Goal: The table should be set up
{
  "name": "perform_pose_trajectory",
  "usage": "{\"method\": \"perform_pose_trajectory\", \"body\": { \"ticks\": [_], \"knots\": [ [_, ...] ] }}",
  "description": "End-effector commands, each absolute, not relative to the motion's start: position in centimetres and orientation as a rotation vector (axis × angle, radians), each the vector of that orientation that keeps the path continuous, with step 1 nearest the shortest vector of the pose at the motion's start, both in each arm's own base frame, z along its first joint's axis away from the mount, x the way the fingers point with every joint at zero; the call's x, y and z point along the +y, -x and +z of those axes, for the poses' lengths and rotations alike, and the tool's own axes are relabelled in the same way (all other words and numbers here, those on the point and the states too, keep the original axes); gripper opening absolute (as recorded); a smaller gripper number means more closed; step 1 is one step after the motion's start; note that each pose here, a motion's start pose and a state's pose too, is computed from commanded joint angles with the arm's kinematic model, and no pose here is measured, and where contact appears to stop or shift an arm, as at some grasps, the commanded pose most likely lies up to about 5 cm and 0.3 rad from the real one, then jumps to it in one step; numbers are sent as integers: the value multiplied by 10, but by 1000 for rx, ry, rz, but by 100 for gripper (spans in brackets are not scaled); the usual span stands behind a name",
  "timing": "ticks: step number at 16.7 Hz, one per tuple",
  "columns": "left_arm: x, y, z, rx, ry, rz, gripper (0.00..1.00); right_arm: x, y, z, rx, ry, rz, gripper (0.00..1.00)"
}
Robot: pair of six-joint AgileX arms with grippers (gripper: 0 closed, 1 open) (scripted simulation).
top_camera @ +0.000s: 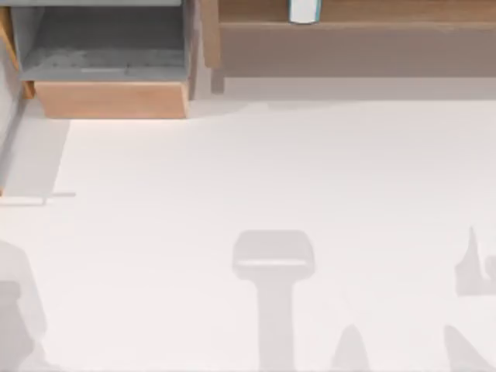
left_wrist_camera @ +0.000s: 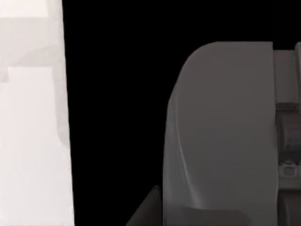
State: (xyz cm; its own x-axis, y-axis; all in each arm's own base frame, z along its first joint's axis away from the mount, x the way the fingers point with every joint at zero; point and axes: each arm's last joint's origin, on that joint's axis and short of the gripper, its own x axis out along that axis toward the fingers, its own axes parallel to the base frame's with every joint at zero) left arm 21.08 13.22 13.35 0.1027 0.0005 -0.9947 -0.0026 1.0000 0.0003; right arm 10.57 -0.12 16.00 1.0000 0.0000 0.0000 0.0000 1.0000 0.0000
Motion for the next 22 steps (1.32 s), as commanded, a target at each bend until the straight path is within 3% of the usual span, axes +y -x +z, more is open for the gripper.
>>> {"method": "perform_pose_trajectory", "body": {
  "ticks": [10,22],
  "knots": [
    [132,-211,134,1468,2,2,98,-1,-106,160,0,0,0,100],
    [133,-216,139,1412,-32,-14,100,-1,-106,160,0,0,0,100]
  ]
}}
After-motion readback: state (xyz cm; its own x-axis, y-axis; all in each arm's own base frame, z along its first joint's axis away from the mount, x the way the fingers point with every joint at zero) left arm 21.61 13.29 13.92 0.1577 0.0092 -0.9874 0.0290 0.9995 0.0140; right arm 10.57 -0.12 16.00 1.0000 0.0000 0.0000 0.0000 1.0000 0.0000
